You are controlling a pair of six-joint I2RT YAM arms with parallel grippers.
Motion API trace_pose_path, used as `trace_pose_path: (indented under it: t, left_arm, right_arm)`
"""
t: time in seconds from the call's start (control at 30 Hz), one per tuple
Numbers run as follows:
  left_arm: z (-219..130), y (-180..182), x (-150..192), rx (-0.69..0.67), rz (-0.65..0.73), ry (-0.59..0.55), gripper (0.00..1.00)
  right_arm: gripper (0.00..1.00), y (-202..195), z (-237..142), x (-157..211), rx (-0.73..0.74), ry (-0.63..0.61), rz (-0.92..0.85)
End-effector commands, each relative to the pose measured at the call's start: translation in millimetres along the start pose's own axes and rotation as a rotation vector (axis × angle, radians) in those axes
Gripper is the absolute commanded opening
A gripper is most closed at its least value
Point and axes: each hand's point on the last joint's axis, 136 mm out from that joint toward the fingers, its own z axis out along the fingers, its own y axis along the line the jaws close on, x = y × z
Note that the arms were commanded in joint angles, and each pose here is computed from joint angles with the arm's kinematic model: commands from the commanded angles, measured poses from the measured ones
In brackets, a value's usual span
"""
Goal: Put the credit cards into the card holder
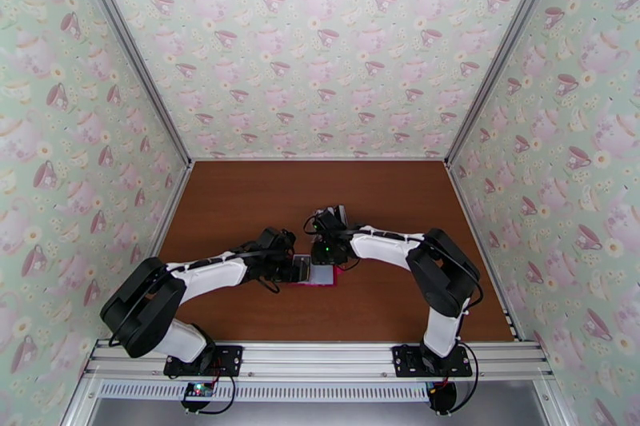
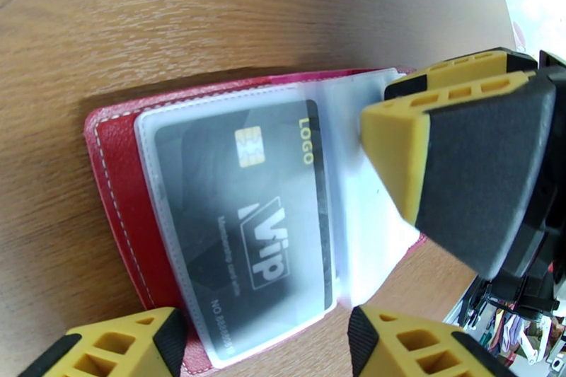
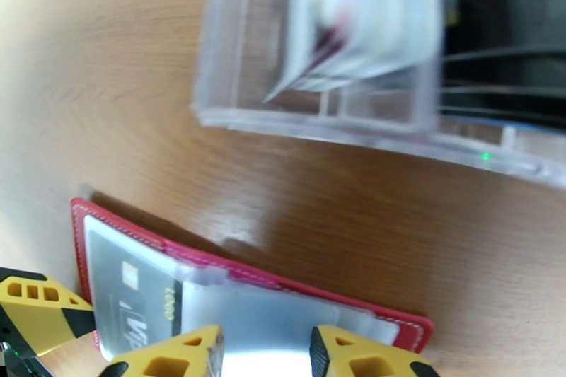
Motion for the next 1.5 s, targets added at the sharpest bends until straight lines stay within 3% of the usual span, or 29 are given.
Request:
trace_pose_path:
  t: [0.0,0.97,1.47]
  left_arm:
    - [10.6,26.7,28.4,-0.072,-0.037,0.091,0.68]
    - [7.5,10.4,24.7,0.016,-0.020,0.069,0.70]
    - [12.5,31.7,32.6,-0.080,-0.027,0.087,0.70]
  right_arm:
    - [0.38,7.7,9.3,14.1,-0.047,0.049,0.024]
    - [0.25,56.8,-2.3,14.0,-0.281,0.029,0.121]
    - [0.25,75.9,-12.1,9.7,-0.399,0.019,0.190]
